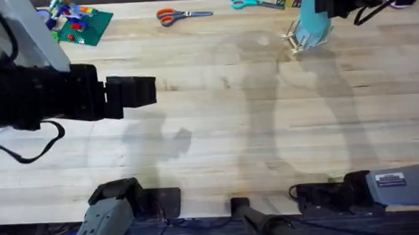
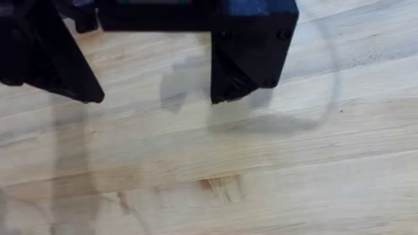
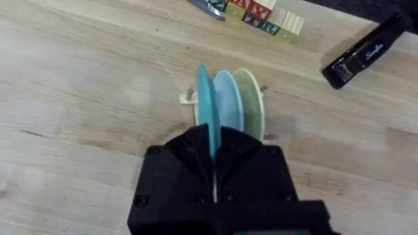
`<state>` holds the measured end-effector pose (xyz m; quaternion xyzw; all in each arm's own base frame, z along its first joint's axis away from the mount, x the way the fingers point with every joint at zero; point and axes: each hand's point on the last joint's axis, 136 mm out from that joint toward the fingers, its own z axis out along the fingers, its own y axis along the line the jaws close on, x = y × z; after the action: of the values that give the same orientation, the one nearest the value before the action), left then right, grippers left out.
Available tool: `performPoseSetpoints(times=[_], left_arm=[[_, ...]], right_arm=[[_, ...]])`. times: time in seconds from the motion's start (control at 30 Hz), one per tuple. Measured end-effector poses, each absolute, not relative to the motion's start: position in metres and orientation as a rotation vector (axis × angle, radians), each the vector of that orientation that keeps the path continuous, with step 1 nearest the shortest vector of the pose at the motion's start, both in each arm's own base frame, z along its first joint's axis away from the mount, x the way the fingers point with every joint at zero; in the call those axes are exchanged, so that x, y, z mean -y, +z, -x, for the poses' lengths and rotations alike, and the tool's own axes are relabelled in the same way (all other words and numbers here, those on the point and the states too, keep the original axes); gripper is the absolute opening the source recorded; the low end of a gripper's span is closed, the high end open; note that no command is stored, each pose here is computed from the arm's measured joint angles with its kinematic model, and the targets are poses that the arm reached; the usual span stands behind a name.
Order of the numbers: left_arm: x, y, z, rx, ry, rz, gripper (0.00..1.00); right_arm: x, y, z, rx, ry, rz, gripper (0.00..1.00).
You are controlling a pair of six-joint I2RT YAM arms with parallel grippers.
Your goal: Pick up the plates from the table one by one and place each into a slot on the dish rack.
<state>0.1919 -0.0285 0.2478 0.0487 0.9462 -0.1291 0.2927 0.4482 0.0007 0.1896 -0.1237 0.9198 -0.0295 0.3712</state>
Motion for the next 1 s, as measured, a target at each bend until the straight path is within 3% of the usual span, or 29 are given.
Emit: performPoseSetpoints(times=[1.0], left_arm=[[0.029,0.248,-0.192,-2.521,-0.344,-0.130,0.994]], right_arm=[[-0.005,0.147,-0.461,-2.428,-0.026,0.337,0.029]])
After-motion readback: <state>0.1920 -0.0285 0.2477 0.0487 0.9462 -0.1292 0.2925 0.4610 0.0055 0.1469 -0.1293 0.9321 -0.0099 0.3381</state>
